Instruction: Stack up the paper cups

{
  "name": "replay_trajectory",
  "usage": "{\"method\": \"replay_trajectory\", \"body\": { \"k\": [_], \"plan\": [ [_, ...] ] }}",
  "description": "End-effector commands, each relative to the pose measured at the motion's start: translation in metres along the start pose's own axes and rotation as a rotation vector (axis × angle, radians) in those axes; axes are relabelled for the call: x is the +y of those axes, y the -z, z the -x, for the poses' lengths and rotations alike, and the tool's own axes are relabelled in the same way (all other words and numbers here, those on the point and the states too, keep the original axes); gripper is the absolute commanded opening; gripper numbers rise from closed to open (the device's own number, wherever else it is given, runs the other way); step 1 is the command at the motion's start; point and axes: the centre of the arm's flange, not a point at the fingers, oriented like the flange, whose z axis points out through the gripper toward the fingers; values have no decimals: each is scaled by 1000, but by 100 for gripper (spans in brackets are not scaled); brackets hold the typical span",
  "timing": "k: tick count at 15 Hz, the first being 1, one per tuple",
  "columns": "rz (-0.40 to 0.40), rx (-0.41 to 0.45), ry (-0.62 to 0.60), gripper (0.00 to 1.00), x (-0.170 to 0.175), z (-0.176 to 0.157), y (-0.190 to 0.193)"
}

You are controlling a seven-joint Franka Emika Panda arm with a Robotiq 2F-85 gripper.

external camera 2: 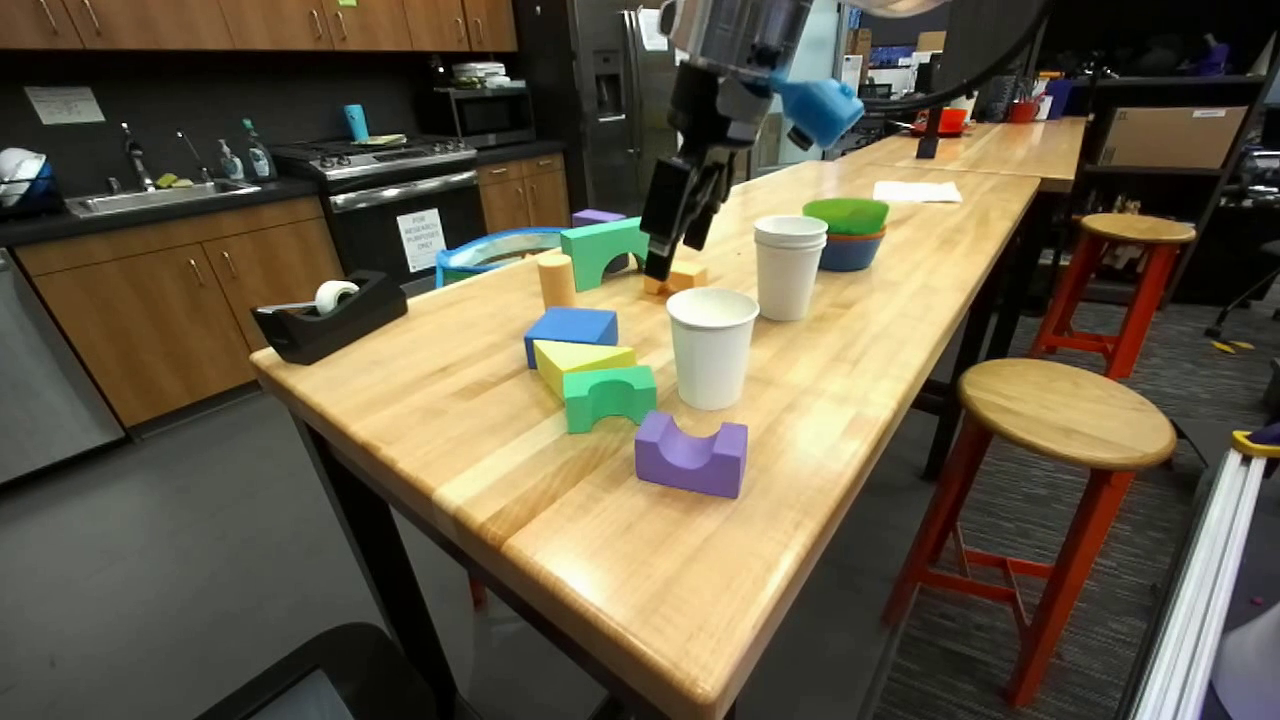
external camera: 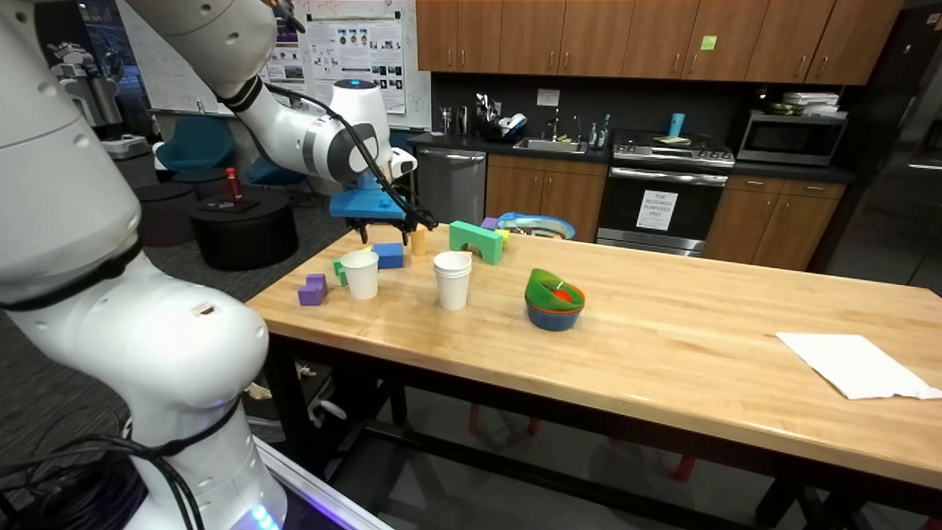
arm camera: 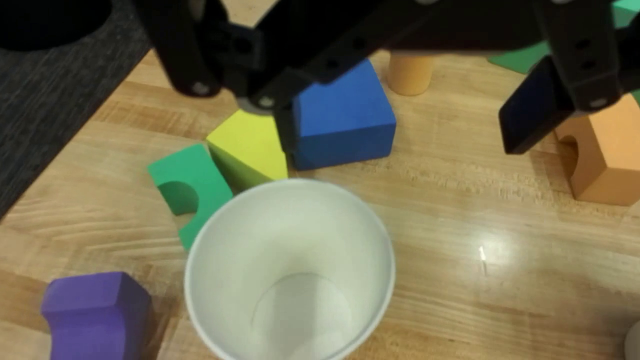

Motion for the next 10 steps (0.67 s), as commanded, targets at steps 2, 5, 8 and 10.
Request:
{"method": "replay_trajectory", "body": {
  "k": [2, 5, 8, 10],
  "plan": [
    [47, 6, -31, 100, -18, 12, 4],
    [85, 7, -32, 100, -26, 10, 8],
    [96, 5, -34, 100, -32, 10, 13],
    [89, 0, -33, 100, -34, 13, 16]
  ]
}}
